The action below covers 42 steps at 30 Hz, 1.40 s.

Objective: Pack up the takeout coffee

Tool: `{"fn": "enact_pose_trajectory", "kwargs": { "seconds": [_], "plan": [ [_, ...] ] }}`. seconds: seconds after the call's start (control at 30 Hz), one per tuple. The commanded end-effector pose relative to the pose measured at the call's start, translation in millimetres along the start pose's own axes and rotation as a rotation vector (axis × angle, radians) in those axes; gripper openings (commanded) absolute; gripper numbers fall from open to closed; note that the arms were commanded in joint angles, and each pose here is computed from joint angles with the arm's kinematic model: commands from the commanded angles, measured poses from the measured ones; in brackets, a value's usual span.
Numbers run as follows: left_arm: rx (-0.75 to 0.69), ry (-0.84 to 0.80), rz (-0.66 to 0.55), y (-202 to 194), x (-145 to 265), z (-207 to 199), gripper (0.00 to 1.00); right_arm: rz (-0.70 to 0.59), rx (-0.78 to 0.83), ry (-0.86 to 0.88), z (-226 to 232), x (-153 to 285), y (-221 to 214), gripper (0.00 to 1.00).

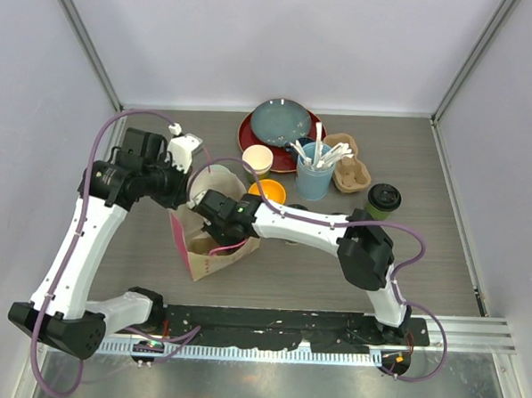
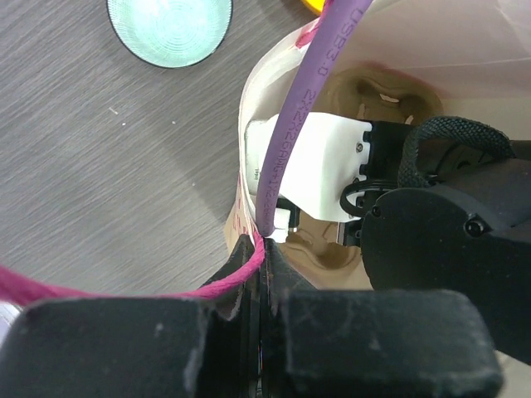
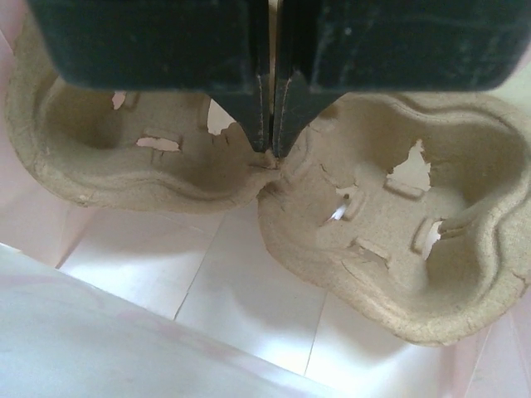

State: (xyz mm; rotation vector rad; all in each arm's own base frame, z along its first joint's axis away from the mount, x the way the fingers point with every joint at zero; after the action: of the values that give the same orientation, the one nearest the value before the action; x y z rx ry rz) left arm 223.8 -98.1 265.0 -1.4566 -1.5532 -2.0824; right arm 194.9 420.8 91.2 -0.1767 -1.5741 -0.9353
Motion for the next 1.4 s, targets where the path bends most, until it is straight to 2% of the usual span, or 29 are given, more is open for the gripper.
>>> {"fn": "enact_pose_trajectory", "kwargs": {
  "seconds": [0.0,0.07,0.1,0.13,0.2,0.37,0.4,0.7,1.0,1.23,1.37],
  "plan": [
    [-0.041,-0.119,-0.108,20,10,-25,0.0,0.055,-0.057,-0.085,-14,-15,-5,0.02],
    [-0.052,-0.105,-0.104,18,9,-23,0.0,0.059,-0.05,-0.091,-16,-17,-6,0.18],
    [-0.055,-0.092,-0.101,17,8,-20,0.0,0.055,-0.05,-0.085,-15,-16,-5,0.31],
    [-0.062,-0.084,-0.099,16,8,-19,0.0,0.031,-0.052,-0.075,-13,-10,1,0.36],
    [-0.079,-0.086,-0.079,11,3,-18,0.0,-0.006,-0.038,-0.055,-9,-2,10,0.43],
    [-0.103,-0.107,-0.049,3,0,-20,0.0,-0.198,-0.008,0.011,5,41,53,0.52],
    [-0.116,-0.105,-0.045,2,0,-19,0.0,-0.229,0.006,0.023,8,48,60,0.57],
    [-0.137,-0.091,0.023,-11,-4,-14,0.0,-0.563,0.032,0.138,23,120,106,0.68],
    [-0.144,-0.109,0.042,-12,-5,-15,0.0,-0.604,0.052,0.184,29,143,111,0.69],
    [-0.145,-0.131,0.058,-14,-4,-18,0.0,-0.764,0.039,0.233,31,196,125,0.69],
    [-0.152,-0.146,0.063,-17,-3,-21,0.0,-0.831,-0.013,0.183,18,211,131,0.69]
  ]
}}
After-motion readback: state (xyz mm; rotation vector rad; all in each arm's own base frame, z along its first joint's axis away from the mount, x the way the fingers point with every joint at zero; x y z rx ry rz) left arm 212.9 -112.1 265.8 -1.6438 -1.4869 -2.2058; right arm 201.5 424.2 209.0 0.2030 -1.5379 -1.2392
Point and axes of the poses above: each gripper's point midway between its finger pads, its own x axis back along the fingers, its own z axis along the line the jaws close on, y = z × x, the point moved 1 cm from there along x, back along the fingers, and after that the axes turned 4 degrees about -x, right-handed, at the moved point
